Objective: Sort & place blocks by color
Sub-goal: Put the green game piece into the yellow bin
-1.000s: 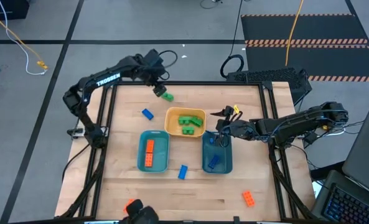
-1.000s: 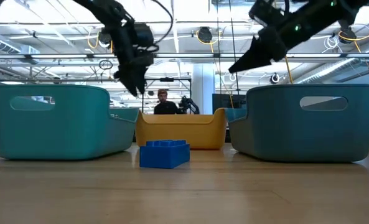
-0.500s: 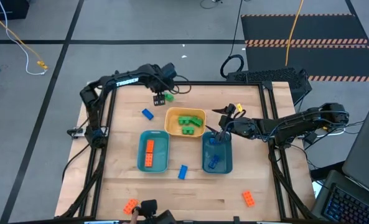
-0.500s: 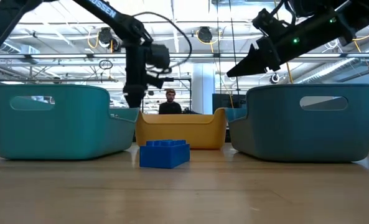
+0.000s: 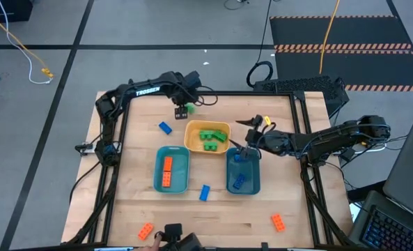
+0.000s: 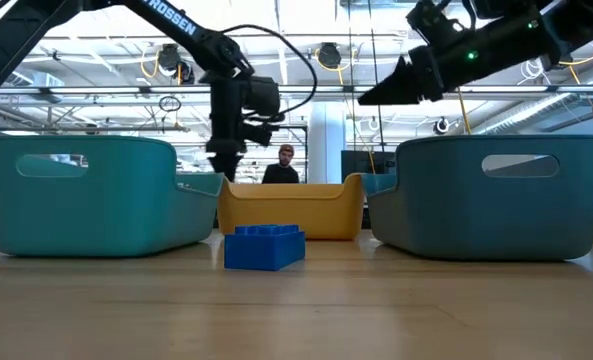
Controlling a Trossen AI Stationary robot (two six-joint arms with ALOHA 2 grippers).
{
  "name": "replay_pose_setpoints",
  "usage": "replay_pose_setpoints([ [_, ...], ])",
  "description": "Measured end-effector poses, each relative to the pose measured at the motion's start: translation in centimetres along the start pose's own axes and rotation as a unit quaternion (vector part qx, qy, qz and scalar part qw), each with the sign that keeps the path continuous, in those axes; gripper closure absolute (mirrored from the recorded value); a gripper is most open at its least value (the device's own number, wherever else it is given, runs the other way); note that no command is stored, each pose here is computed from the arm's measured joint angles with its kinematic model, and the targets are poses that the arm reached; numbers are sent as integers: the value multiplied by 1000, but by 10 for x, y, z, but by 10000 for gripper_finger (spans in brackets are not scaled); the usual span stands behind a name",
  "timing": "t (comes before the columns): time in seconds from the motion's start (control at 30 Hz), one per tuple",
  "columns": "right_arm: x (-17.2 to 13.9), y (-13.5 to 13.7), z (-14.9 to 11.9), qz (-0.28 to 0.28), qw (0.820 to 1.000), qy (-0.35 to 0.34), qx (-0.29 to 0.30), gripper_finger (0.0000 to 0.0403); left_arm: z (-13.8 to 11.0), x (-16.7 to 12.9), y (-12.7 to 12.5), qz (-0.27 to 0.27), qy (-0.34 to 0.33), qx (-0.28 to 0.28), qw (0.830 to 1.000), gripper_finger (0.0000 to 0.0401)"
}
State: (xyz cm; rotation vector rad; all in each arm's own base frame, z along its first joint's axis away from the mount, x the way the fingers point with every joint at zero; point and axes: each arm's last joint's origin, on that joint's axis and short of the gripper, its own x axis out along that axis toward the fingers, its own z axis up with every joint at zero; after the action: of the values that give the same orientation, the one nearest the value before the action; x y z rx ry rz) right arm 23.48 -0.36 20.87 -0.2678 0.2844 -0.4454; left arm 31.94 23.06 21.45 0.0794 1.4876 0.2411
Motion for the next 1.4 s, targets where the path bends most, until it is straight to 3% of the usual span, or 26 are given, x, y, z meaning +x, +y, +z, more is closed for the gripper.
replay_pose_setpoints([
  [0.17, 0, -1, 7, -7, 999, -31, -5, 26, 5, -1, 2, 0, -28, 1, 1000, 143],
  [0.63, -1, -4, 15, -19, 997, -69, -20, 26, 24, 26, 14, -27, 12, -1, 1000, 144],
  [0.87, -1, -3, 11, -14, 998, -53, -27, 26, 24, 50, 12, -52, 43, 13, 998, 144],
  [1.03, 0, -1, 5, -6, 999, -25, -22, 26, 26, 61, 11, -37, 55, 20, 998, 149],
  [1.13, 0, 0, 2, -2, 1000, -8, -18, 26, 26, 61, 11, -36, 57, 16, 998, 186],
  [1.33, -1, 1, -4, 5, 1000, 19, -8, 26, 24, 56, 11, -32, 66, -7, 997, 329],
  [1.4, -3, 0, -3, 6, 1000, 23, -8, 26, 23, 55, 11, -36, 80, -13, 996, 332],
])
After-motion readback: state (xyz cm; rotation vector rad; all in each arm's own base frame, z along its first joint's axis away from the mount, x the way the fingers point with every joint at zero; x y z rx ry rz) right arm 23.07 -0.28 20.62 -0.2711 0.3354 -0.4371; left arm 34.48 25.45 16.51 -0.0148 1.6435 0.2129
